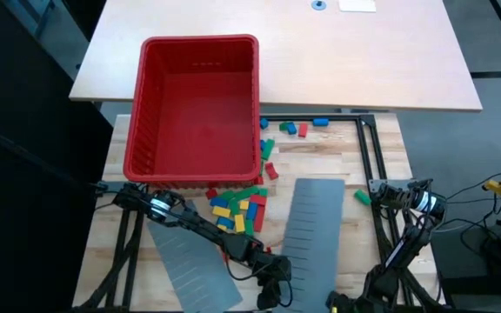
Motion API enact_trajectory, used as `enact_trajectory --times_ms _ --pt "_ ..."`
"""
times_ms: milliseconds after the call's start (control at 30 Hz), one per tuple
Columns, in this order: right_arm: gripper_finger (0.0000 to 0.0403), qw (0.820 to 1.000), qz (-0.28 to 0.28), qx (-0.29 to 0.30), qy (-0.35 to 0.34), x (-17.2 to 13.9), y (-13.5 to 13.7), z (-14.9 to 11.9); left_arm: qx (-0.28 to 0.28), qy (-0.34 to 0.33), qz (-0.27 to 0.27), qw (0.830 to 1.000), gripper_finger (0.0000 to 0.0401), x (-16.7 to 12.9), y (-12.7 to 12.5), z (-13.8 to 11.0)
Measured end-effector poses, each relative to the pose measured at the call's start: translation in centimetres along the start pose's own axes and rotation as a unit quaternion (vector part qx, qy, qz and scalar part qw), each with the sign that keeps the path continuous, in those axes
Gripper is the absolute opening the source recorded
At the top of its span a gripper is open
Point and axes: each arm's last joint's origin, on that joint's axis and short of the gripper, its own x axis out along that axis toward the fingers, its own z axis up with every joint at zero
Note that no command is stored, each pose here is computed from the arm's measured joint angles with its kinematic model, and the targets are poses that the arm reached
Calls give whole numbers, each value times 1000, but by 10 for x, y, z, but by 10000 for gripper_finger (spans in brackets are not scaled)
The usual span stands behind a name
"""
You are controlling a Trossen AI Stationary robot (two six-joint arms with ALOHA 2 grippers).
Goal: Sort blocks
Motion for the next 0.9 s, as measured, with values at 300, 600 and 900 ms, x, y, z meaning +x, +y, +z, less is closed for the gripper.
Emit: enact_trajectory --times_ms 300,600,900 --pt "0 999 30 -29 -9 -3 29 -5 -2 -3 3 1000 105 0 0 0" --pt "0 998 8 -52 -22 -14 47 -5 -5 -3 3 1000 105 -2 -2 2" --pt "0 996 -9 -75 -38 -29 58 -1 8 -11 -6 1000 105 -12 -15 11"
